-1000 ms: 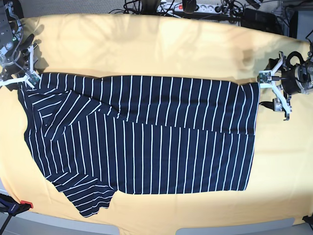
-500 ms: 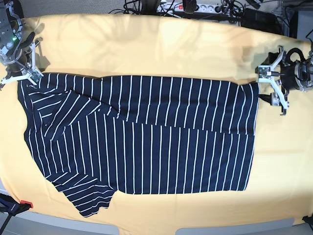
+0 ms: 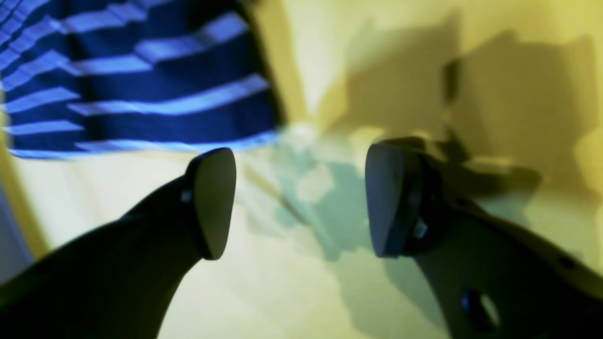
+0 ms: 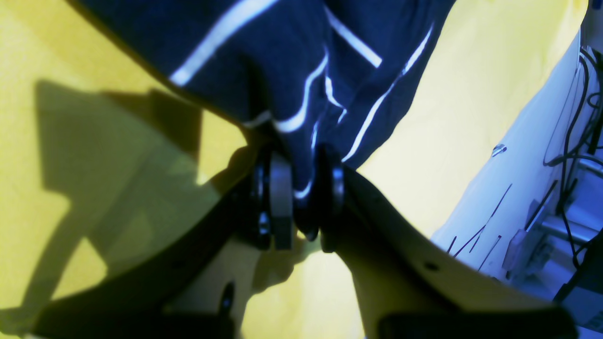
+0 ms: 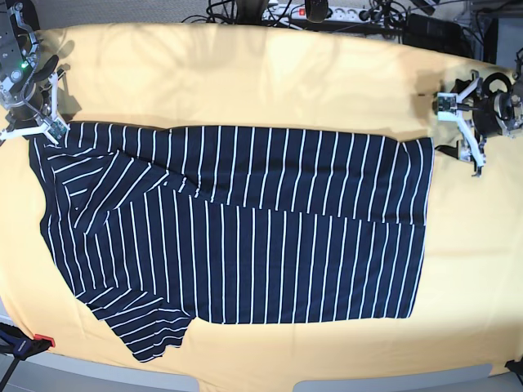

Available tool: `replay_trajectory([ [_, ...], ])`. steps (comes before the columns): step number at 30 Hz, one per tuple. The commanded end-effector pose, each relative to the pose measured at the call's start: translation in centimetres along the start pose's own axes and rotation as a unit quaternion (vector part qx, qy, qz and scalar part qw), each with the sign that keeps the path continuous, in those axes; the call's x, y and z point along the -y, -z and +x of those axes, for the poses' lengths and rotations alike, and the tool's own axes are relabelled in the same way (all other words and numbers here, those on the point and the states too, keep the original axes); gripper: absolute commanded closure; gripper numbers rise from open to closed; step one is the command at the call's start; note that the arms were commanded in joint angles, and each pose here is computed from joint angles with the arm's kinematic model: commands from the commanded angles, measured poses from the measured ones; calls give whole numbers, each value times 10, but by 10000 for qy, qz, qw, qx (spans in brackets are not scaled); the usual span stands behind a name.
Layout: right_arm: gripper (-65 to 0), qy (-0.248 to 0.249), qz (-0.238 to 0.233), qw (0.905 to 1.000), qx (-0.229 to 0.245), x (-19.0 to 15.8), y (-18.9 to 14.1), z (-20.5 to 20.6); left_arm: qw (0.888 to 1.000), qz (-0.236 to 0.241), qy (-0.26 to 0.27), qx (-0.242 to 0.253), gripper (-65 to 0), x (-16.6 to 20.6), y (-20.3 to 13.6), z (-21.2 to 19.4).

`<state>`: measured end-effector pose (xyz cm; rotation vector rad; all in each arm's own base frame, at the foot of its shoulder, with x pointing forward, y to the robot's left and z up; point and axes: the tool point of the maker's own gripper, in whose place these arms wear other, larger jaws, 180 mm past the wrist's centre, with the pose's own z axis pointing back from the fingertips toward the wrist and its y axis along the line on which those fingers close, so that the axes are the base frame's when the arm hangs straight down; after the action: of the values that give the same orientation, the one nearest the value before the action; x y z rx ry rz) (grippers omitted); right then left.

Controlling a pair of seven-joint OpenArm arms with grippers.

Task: Fold the T-shirt properly
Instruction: 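Open both grippers and release the folded edge, then regrasp the shirt edge with both grippers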

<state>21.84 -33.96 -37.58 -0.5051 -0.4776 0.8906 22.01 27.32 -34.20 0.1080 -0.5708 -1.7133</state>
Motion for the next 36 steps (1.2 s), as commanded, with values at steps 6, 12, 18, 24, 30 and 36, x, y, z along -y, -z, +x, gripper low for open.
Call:
replay_trajectory([
  [6,-121,-48,-203,9998,50,16,-3,3,9992,192,92,332,-433,-10,-1,11],
  [12,-121,-49,-207,9998,52,16,-3,3,9984,413,112,360,-433,-14,3,14],
  [18,-121,-49,-207,9998,48,16,-3,3,9978,534,109,380,-433,-18,3,16],
  [24,-121,-48,-209,9998,50,16,-3,3,9971,641,127,380,-433,-22,3,16],
  [30,-121,-29,-237,9997,51,17,-3,3,9965,740,263,299,-433,-26,3,13],
  [36,-121,-30,-236,9997,47,17,-3,3,9955,829,226,389,-433,-33,7,18],
])
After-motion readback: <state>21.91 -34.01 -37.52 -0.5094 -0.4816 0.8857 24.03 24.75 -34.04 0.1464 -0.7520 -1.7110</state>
